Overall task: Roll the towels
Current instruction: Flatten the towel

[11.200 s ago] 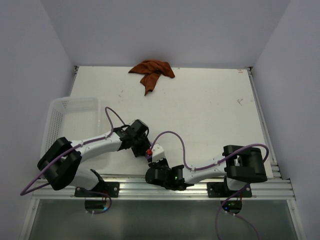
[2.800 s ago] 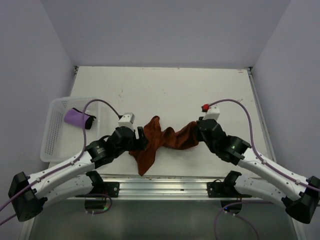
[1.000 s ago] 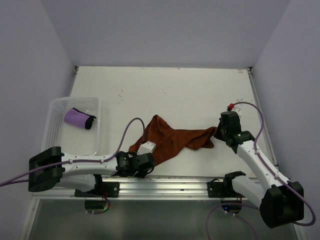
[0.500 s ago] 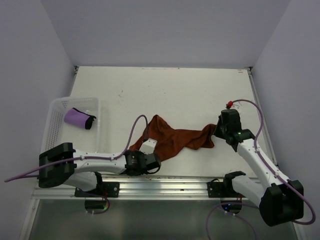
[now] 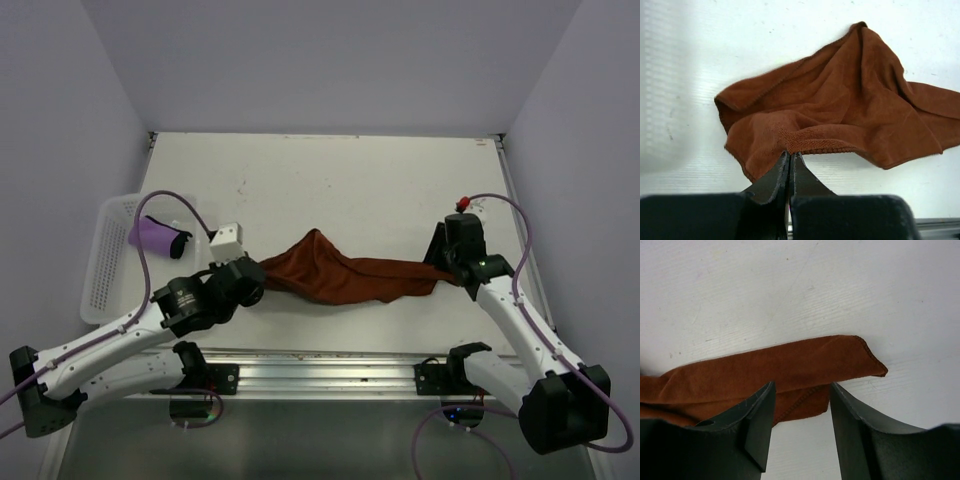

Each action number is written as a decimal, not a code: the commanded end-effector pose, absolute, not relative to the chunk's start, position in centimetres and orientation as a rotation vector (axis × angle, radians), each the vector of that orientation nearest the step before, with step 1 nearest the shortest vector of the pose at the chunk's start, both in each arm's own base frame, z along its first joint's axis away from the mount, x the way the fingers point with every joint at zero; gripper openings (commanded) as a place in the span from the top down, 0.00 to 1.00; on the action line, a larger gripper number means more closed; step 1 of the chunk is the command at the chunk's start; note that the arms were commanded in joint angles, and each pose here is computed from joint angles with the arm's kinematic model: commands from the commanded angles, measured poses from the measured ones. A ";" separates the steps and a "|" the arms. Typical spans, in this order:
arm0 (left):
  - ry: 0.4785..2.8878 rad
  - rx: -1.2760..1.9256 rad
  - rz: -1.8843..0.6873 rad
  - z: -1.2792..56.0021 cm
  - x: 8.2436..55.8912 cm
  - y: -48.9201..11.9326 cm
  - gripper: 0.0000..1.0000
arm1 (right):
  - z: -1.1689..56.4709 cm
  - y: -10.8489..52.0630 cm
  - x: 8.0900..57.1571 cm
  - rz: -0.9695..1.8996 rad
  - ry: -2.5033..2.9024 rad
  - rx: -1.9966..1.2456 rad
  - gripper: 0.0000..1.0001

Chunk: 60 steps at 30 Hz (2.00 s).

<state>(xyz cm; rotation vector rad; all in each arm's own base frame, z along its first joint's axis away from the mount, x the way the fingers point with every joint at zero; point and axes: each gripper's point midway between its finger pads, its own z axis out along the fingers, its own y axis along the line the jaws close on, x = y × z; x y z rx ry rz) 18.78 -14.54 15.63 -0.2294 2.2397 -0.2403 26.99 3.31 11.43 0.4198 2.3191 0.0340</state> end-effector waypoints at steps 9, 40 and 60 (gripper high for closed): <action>2.071 -0.594 0.075 17.7 17.8 -5.4 1.00 | 8.3 1.4 25.2 -0.070 2.381 0.565 0.41; 1.970 -0.533 0.030 21.5 20.0 -6.6 1.00 | 5.2 6.0 19.4 0.487 2.384 0.688 0.59; 1.987 -0.528 -0.010 20.9 19.9 -7.2 1.00 | 2.6 5.7 18.9 0.302 2.497 0.702 0.53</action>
